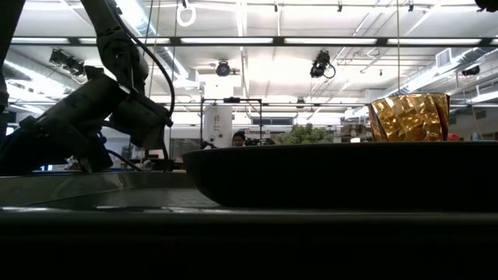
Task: Pick and place plate/cup/fork/spoon on tray
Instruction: Put the orange spoon on the black tray
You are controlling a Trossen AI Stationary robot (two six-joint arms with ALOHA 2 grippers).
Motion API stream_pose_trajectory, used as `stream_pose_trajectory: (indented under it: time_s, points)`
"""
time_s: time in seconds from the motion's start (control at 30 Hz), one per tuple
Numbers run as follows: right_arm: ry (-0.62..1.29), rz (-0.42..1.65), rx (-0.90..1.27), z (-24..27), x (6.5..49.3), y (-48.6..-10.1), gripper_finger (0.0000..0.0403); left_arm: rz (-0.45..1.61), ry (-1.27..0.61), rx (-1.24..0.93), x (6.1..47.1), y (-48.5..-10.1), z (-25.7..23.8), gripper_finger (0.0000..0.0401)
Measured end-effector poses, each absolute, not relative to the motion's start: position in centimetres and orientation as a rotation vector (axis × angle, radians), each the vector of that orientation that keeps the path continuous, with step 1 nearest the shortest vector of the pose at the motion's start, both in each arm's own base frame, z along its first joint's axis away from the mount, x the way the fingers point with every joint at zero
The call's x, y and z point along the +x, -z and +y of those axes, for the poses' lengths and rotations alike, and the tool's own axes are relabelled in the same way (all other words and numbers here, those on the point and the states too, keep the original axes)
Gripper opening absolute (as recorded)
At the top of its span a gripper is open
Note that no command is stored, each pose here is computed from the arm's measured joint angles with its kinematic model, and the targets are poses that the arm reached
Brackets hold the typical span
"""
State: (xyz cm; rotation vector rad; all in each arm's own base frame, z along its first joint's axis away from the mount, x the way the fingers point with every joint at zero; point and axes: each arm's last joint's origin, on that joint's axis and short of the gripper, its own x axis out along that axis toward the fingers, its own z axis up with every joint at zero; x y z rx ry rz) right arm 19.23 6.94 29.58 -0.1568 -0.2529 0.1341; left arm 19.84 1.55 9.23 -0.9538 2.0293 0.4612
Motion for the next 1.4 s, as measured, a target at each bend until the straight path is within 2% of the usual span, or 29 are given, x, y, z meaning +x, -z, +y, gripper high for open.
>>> stream_pose_trajectory:
  time_s: [0.2,0.73,1.4]
  points:
    - [-0.134,-0.253,-0.157,6.9,19.2,-29.6,0.0149,2.035,-0.438,-0.991,19.8,-9.2,1.4,0.0268]
    - [-0.134,-0.253,-0.155,6.9,19.2,-29.6,0.0149,2.024,-0.430,-1.008,19.9,-9.1,1.3,0.0199]
    - [-0.134,-0.253,-0.155,6.9,19.2,-29.6,0.0149,2.014,-0.435,-0.915,21.1,-10.1,1.9,0.0193]
